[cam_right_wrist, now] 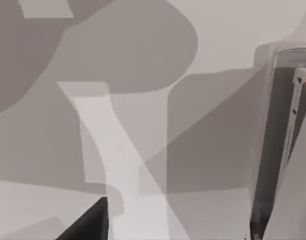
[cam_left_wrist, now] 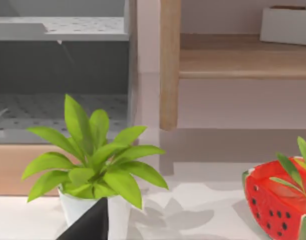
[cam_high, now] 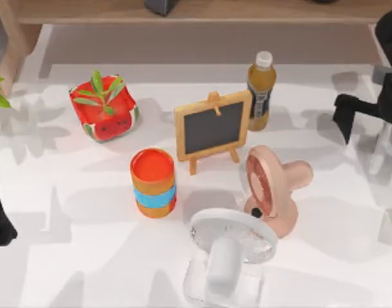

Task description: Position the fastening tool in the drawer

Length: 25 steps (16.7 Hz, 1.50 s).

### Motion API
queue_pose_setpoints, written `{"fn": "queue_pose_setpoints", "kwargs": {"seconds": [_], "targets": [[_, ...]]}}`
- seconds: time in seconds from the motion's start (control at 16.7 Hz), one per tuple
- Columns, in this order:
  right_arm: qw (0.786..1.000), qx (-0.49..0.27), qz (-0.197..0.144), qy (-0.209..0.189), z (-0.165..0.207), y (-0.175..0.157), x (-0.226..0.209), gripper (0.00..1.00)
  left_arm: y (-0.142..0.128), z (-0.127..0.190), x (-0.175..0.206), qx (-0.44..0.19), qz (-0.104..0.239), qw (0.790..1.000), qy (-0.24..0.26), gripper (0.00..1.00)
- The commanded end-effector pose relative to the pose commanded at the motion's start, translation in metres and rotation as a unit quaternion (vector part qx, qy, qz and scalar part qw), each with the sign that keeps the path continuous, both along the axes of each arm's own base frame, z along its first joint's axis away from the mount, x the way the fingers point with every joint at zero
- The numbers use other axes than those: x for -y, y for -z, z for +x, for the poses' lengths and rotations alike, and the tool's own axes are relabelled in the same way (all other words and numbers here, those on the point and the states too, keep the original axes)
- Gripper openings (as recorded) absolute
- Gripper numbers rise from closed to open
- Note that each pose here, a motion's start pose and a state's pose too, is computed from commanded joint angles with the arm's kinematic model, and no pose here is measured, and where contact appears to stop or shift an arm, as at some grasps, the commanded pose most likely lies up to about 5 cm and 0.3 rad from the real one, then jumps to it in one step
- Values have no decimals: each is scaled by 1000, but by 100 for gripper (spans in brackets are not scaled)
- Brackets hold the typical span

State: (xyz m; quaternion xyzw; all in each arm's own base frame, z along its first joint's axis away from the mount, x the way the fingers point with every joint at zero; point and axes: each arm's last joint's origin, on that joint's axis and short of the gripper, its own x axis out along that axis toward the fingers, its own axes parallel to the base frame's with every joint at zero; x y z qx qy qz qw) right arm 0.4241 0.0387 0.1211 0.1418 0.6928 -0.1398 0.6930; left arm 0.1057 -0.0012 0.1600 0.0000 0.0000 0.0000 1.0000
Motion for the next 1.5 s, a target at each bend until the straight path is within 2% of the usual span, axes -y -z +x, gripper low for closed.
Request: {"fn": "queue_pose_setpoints", "kwargs": {"seconds": [0.3, 1.08, 1.5], "targets": [[1000, 0, 0, 0, -1, 3, 4, 100, 0, 0, 0, 0, 0, 1000, 0, 100], [1000, 0, 0, 0, -1, 3, 4, 2, 0, 0, 0, 0, 0, 1000, 0, 100], [1000, 0, 0, 0, -1, 3, 4, 0, 0, 0, 0, 0, 0, 1000, 0, 100]]}}
